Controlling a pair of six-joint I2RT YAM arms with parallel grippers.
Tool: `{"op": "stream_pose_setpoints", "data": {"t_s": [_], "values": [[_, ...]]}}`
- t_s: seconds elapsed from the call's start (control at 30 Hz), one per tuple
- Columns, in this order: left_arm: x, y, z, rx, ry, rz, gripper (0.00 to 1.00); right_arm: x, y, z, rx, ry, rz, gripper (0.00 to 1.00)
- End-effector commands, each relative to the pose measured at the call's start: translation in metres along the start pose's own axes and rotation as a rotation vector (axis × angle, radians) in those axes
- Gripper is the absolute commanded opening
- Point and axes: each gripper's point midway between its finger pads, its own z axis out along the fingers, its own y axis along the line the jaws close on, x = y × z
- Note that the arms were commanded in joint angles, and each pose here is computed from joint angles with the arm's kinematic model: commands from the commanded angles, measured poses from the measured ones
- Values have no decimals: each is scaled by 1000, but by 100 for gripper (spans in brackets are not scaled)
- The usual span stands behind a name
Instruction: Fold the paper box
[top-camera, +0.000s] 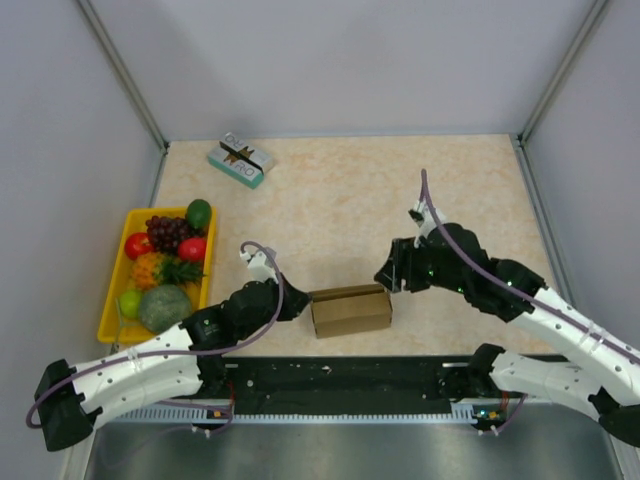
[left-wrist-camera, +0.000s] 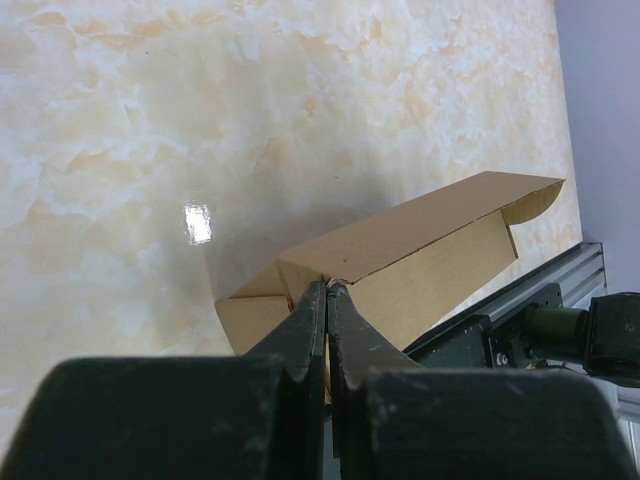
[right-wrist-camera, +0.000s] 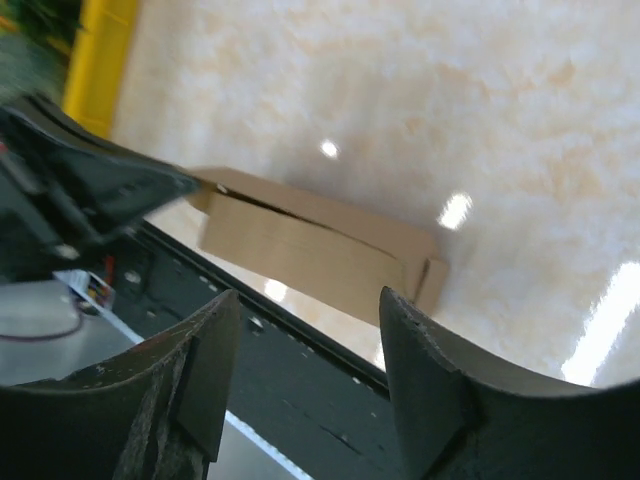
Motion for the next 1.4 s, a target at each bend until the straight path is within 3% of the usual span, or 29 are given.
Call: {"op": "stream_pose_setpoints", "data": {"t_s": [0.0,0.1,0.13,0.2,0.37,0.6,1.03,1.1,1.2,1.23,1.37], "values": [[22,31,-1,-99,70,56,0,-71,46,-2,-69,-153,145,57],[23,31,-1,-104,70,57,0,-65,68,36,-160,-121,356,49],[22,30,0,-104,68,56,0,-84,88,40,-256,-191,403,44],[23,30,0,-109,70,58,0,-83,89,63,-248,-183,475,44],[26,27,0,-105,78,67,0,-88,96,93,-219,-171,497,43],[23,24,1,-103,64,71,0,-43,98,124,-210,-106,600,43],[24,25,-4,-89,56,61,1,-10,91,121,-248,-120,630,40],[24,24,-6,-81,56,54,6,-4,88,123,-253,-119,627,40],[22,19,-10,-49,53,50,23,3,86,123,-273,-130,622,39],[22,18,-12,-43,54,52,35,4,86,122,-279,-134,616,39],[17,3,-26,35,61,56,55,8,88,116,-329,-164,566,39]]}}
